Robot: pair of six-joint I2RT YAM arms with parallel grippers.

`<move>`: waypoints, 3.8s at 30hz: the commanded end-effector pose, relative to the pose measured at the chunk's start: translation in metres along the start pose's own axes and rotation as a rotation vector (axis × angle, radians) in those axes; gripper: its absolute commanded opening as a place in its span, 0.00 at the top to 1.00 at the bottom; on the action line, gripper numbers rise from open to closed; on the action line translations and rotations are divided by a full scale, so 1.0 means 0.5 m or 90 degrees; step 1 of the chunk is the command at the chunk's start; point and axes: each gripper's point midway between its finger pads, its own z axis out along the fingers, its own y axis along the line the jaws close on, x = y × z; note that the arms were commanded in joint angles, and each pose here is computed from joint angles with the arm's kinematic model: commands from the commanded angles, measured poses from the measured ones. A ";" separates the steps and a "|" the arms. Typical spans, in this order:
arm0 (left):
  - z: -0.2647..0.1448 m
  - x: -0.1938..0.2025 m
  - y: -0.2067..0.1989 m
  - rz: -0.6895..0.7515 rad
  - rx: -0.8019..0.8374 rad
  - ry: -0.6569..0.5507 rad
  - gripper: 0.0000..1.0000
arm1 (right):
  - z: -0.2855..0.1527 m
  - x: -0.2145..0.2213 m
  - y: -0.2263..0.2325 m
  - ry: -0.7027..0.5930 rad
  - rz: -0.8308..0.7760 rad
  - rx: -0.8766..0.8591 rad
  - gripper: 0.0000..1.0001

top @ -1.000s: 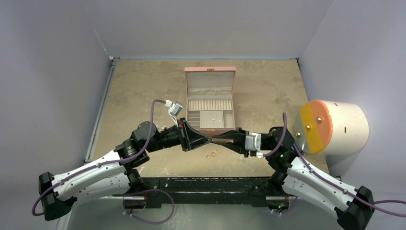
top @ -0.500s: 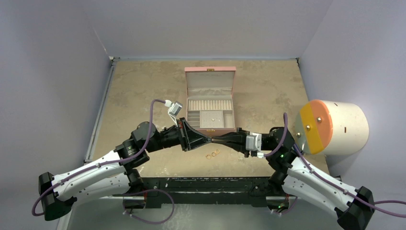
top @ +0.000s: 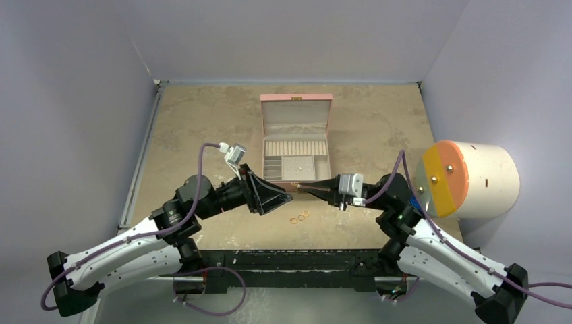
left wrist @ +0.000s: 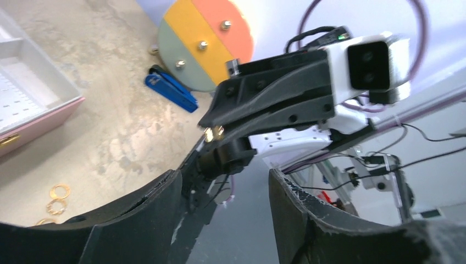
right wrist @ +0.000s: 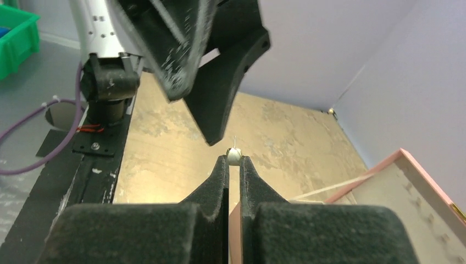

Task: Organize the mixed jewelry

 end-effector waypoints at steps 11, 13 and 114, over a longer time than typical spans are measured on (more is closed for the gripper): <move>-0.076 -0.103 0.075 0.157 -0.227 -0.084 0.38 | -0.008 0.105 -0.116 0.297 0.233 0.203 1.00; -0.088 -0.116 0.083 0.178 -0.254 -0.092 0.38 | -0.014 0.129 -0.121 0.343 0.255 0.220 1.00; -0.161 -0.136 0.178 0.320 -0.434 -0.063 0.37 | -0.025 0.490 -0.158 0.882 0.552 0.386 1.00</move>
